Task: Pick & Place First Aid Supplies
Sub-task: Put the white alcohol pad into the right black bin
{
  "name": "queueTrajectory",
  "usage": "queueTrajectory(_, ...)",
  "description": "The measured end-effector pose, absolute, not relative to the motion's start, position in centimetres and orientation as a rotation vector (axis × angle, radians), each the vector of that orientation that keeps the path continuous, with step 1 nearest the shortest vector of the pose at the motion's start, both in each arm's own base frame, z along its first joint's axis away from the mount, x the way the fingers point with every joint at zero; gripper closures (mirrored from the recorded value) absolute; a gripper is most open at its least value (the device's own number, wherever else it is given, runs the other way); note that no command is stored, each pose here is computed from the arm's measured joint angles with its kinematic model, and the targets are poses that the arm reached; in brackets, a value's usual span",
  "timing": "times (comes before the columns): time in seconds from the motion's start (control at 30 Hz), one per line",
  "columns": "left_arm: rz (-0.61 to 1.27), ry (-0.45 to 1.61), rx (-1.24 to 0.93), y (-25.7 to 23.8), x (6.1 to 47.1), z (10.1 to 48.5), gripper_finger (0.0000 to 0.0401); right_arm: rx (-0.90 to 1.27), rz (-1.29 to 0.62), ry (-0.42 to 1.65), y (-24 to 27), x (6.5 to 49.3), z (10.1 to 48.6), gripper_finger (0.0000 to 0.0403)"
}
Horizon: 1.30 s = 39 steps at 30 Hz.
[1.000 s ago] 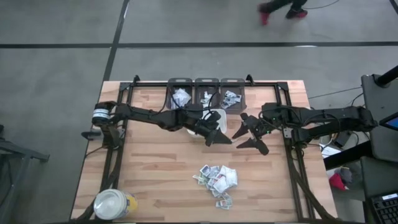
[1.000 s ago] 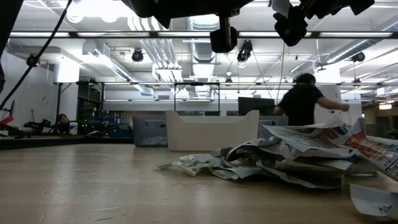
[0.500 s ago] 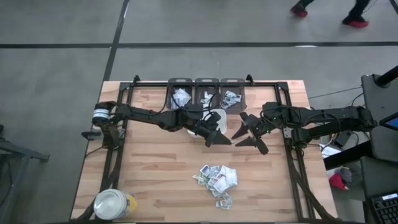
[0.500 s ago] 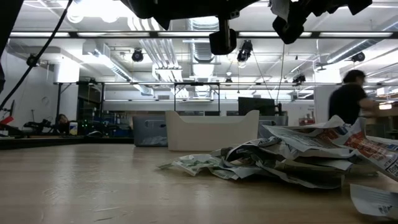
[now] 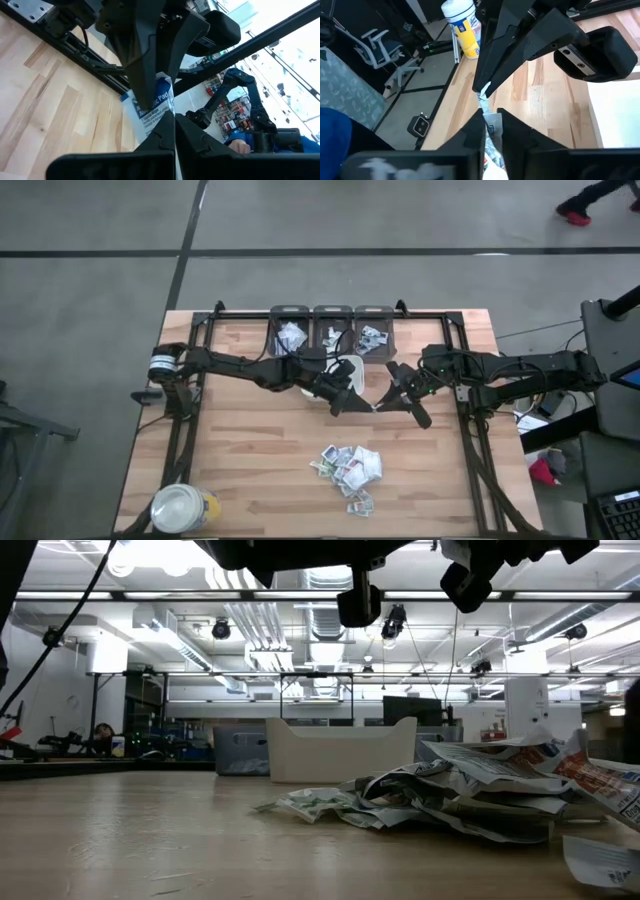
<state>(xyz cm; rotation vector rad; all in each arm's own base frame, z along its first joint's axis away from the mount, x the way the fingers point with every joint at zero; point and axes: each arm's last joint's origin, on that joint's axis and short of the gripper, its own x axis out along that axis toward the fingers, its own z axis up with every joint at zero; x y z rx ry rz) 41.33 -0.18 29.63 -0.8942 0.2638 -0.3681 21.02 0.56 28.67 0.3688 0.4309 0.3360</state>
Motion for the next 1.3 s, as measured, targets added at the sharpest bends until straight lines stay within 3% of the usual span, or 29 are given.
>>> queueTrajectory(0.1, -0.367, 0.264, -0.894, -0.3, 41.3, 29.6, 0.0401, 0.372, 0.336, 0.436, 0.6, 21.0, 28.6, 0.0389)
queueTrajectory(0.43, -0.349, 0.213, -0.812, -0.3, 40.7, 30.8, 0.0401, 0.417, 0.269, 0.463, 0.4, 20.9, 28.5, 0.0395)
queueTrajectory(0.73, -0.427, 0.229, -0.703, 0.9, 39.3, 32.3, 0.0401, 0.382, 0.019, 0.490, -0.6, 20.8, 27.7, 0.0395)
queueTrajectory(0.9, -0.285, 0.333, -0.637, 3.5, 37.3, 32.6, 0.0401, 0.355, -0.173, 0.460, -2.7, 20.7, 27.7, 0.0395)
queueTrajectory(1.17, 0.229, 0.570, -0.347, 7.0, 32.9, 32.1, 0.0401, 0.450, -0.516, 0.592, -8.9, 20.6, 26.3, 0.0395)
queueTrajectory(1.3, 0.246, 0.591, -0.248, 8.2, 31.4, 32.3, 0.0401, 0.472, -0.586, 0.741, -12.0, 21.9, 25.7, 0.0395)
